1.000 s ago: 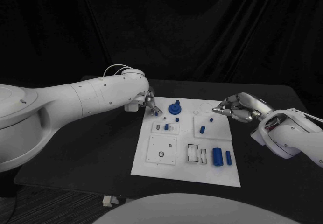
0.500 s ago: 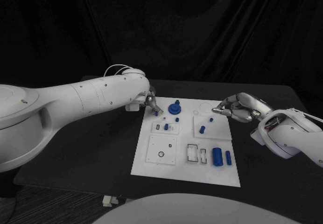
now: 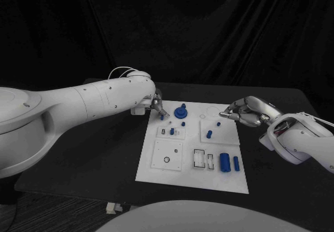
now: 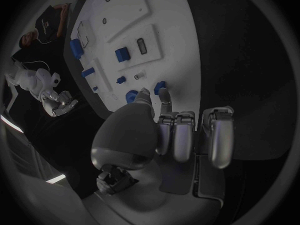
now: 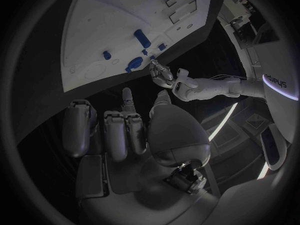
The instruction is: Assemble the parts on the task board
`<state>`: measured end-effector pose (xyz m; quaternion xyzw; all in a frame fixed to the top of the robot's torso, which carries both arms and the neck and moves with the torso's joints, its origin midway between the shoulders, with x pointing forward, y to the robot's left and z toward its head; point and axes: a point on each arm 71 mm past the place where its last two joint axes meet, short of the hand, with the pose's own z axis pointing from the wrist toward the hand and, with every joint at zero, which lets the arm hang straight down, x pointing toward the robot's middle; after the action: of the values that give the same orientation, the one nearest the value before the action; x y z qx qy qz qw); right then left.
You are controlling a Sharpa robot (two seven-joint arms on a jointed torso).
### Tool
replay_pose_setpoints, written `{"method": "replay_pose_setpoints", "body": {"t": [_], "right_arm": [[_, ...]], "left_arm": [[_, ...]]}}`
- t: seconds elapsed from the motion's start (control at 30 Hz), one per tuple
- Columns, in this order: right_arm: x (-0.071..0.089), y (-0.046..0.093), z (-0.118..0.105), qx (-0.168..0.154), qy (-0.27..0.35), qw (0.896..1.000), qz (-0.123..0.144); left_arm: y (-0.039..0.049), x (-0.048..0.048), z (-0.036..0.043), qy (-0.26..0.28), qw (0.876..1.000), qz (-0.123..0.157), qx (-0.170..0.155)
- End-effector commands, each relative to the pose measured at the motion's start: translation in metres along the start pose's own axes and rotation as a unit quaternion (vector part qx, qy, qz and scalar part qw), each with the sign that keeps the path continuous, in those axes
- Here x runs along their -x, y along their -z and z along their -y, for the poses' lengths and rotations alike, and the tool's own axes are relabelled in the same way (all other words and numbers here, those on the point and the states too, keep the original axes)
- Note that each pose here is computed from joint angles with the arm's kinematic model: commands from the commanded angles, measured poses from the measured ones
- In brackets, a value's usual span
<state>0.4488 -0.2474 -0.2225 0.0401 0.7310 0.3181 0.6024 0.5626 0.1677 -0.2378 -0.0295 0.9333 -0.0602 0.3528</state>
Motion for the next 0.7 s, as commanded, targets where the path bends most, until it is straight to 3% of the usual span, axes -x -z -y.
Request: {"method": "replay_pose_setpoints", "body": {"t": [0.03,0.7], "right_arm": [[-0.0010,0.0005,0.0012,-0.006,0.002,1.000,-0.004],[-0.0010,0.0009,0.0009,-0.006,0.002,1.000,-0.003]], "left_arm": [[-0.0004,-0.0006,0.0032,0.001,1.000,0.000,-0.011],[-0.0009,-0.0021,0.0021,-0.006,1.000,-0.012,0.002]]}}
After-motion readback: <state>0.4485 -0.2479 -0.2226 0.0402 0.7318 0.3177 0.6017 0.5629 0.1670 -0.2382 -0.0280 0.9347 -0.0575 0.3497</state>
